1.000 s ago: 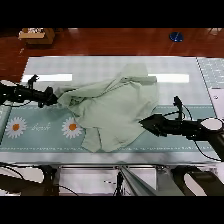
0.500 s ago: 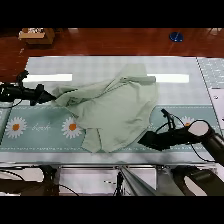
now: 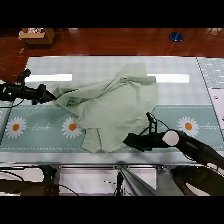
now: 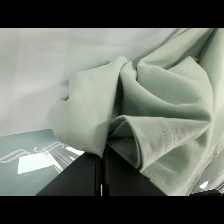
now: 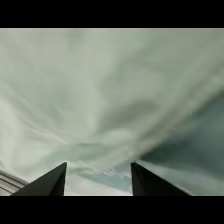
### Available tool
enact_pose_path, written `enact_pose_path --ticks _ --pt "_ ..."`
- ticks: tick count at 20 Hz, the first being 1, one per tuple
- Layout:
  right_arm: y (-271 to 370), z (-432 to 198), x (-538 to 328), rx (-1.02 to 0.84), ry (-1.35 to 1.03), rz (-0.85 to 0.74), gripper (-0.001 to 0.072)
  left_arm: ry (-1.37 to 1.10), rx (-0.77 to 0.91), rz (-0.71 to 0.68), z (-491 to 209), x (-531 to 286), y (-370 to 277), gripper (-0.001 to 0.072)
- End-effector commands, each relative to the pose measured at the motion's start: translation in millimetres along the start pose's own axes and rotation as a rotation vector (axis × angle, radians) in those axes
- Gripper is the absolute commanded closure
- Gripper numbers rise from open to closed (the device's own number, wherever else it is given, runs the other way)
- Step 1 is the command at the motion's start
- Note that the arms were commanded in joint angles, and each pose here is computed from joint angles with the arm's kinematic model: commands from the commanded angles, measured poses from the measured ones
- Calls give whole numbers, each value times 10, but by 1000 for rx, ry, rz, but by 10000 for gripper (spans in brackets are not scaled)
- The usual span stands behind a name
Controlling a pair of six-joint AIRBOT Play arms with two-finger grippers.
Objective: Fold the shirts.
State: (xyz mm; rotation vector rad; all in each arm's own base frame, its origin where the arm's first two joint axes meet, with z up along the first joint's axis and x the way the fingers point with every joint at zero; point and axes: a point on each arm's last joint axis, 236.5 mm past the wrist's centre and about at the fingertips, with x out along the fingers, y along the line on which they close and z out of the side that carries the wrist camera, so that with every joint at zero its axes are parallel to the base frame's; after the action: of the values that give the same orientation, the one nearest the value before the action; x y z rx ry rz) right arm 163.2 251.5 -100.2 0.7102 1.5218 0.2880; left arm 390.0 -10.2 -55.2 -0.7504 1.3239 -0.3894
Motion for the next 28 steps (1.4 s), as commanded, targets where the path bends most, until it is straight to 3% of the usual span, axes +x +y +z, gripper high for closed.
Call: enact_pose_path --ticks 1,2,3,4,5,6,10,14,17,21,25,28 --pt "169 234 204 73 -142 61 223 -1 18 0 3 -1 -6 684" --pt "180 258 243 102 -156 68 232 -1 18 0 4 -1 -5 684" --pt "163 268 277 127 -158 66 288 -1 18 0 4 -1 -5 684" --pt "133 270 305 145 -155 59 396 -2 21 0 5 -1 -6 684" --pt "118 267 318 147 -153 54 589 -3 36 -3 8 -3 -17 684" --pt "145 274 303 131 -157 60 684 -9 43 -10 18 -12 -39 684" --pt "859 457 -193 -142 -265 214 684 -181 93 -177 318 -328 -528 684" --pt "1811 974 -1685 -268 -589 490 685 -599 164 -565 813 -1534 -1552 684" --pt "2180 1223 -3123 -349 -909 623 685 -911 231 -880 821 -2763 -2208 684" --pt "2380 1156 -4487 -420 -1194 686 685 -1126 331 -1149 372 -3818 -2772 684" --pt "2548 921 -5092 -476 -1287 724 685 -1228 431 -1319 -266 -4456 -3237 684" --pt "2688 677 -5395 -525 -1319 767 685 -1259 648 -1404 -1028 -4784 -3724 684"
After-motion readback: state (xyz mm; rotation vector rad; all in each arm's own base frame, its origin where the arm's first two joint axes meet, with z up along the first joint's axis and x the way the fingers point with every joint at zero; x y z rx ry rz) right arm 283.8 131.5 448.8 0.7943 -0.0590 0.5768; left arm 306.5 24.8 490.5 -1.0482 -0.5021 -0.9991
